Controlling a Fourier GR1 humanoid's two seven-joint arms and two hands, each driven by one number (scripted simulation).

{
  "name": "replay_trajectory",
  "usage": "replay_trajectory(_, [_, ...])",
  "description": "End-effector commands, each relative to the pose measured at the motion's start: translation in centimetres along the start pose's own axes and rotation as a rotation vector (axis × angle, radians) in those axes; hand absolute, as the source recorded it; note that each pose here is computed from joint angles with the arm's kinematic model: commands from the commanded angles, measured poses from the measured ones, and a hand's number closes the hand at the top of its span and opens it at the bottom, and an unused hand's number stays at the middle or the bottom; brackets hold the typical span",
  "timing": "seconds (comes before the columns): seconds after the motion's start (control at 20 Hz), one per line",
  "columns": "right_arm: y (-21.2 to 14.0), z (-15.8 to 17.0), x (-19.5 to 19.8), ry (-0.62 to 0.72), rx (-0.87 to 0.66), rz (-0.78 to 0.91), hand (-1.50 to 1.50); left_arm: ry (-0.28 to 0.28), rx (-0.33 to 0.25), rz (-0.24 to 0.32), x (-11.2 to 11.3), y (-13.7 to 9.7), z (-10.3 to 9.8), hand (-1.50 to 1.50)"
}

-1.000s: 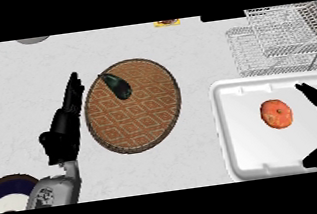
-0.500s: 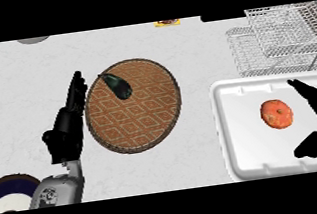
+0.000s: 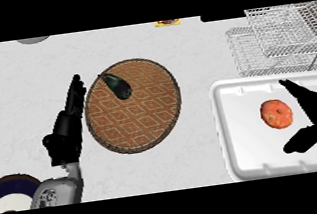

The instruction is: Pick the squash from the tray and place it in the tiered basket

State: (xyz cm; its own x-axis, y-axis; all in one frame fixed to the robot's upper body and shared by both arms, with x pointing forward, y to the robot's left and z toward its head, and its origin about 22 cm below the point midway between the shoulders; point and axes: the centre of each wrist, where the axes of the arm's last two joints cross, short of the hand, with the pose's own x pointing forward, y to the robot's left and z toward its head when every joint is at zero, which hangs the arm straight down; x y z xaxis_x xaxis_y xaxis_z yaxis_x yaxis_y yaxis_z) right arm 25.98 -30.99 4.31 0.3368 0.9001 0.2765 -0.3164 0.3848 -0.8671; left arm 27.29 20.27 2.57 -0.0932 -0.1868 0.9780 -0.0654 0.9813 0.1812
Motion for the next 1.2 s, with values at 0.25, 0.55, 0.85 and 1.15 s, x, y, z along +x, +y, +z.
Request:
replay_trajectory(0.25, [0.6,-0.3,0.8,-0.007,-0.007,-0.029,-1.5,0.003,-0.001,-0.01,1.7,-0.9,-0.2,0.0])
replay_trajectory(0.55, [3.8,-2.2,0.7,-0.016,-0.029,-0.064,-1.5,-0.005,-0.001,-0.015,-1.1,1.4,0.7,0.0])
replay_trajectory(0.85, [5.1,-3.5,-1.4,-0.038,-0.166,-0.004,1.5,0.004,-0.012,0.009,1.0,-0.8,1.1,0.0])
replay_trajectory(1.15, [5.2,-3.5,0.4,-0.063,-0.188,0.17,1.5,-0.002,-0.003,-0.016,0.6,1.3,-0.2,0.0])
